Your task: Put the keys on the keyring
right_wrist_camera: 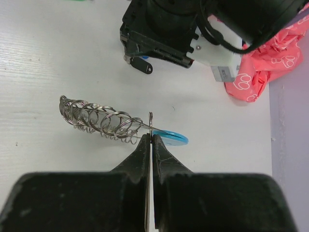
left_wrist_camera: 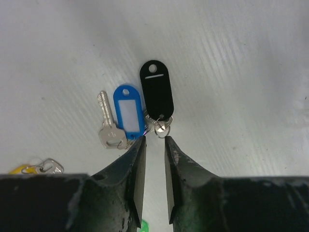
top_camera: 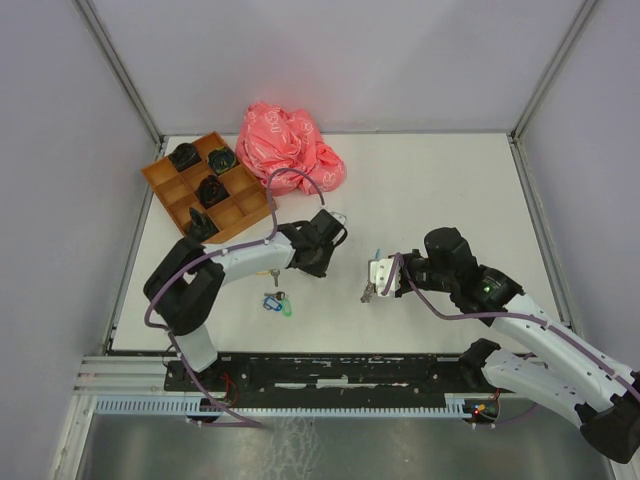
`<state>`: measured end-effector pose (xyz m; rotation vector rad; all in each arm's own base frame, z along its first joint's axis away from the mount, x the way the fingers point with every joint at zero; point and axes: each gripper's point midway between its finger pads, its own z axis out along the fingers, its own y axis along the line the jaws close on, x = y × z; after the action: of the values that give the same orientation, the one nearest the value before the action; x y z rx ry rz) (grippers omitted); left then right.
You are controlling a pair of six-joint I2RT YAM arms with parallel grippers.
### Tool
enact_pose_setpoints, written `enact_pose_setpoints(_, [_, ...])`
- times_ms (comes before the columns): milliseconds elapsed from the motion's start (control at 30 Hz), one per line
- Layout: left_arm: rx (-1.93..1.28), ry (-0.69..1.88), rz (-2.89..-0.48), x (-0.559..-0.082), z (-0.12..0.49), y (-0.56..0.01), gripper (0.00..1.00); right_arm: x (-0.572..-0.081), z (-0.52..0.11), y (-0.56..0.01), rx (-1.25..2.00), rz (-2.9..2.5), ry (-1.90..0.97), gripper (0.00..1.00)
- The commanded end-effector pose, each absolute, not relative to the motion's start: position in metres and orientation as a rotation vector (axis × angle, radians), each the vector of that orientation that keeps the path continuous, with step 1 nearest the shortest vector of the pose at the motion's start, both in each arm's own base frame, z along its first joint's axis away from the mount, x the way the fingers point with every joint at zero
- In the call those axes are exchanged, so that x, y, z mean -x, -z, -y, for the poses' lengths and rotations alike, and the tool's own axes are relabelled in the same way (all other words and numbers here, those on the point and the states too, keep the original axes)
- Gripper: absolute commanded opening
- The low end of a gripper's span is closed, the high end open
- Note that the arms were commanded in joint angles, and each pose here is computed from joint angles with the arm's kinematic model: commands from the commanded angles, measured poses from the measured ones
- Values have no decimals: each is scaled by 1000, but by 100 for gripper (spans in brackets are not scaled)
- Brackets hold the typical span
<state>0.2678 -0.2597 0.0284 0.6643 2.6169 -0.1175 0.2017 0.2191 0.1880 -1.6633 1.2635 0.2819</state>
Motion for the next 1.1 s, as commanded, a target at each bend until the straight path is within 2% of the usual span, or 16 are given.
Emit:
enact_pose_setpoints(0, [-416,260,-2463,-284,271,-63,31,-205,-225,-204,1619,-1213,-273,1])
enact_pose_setpoints(267, [-159,415,-2400,-277,270,-63,35,-205,-226,-204,1620,-1210,-277,1])
enact_pose_setpoints(533, [174,556,-2310,-276,264,-57,30,-204,-226,-206,1617,-1206,-277,1])
enact_pose_setpoints(633, [198,561,-2289,-278,263,-56,27,-204,-226,-206,1616,-1207,-277,1])
enact_pose_setpoints(1067, [211,579,-2305,-279,269,-46,27,-204,-226,-206,1617,-1205,-275,1])
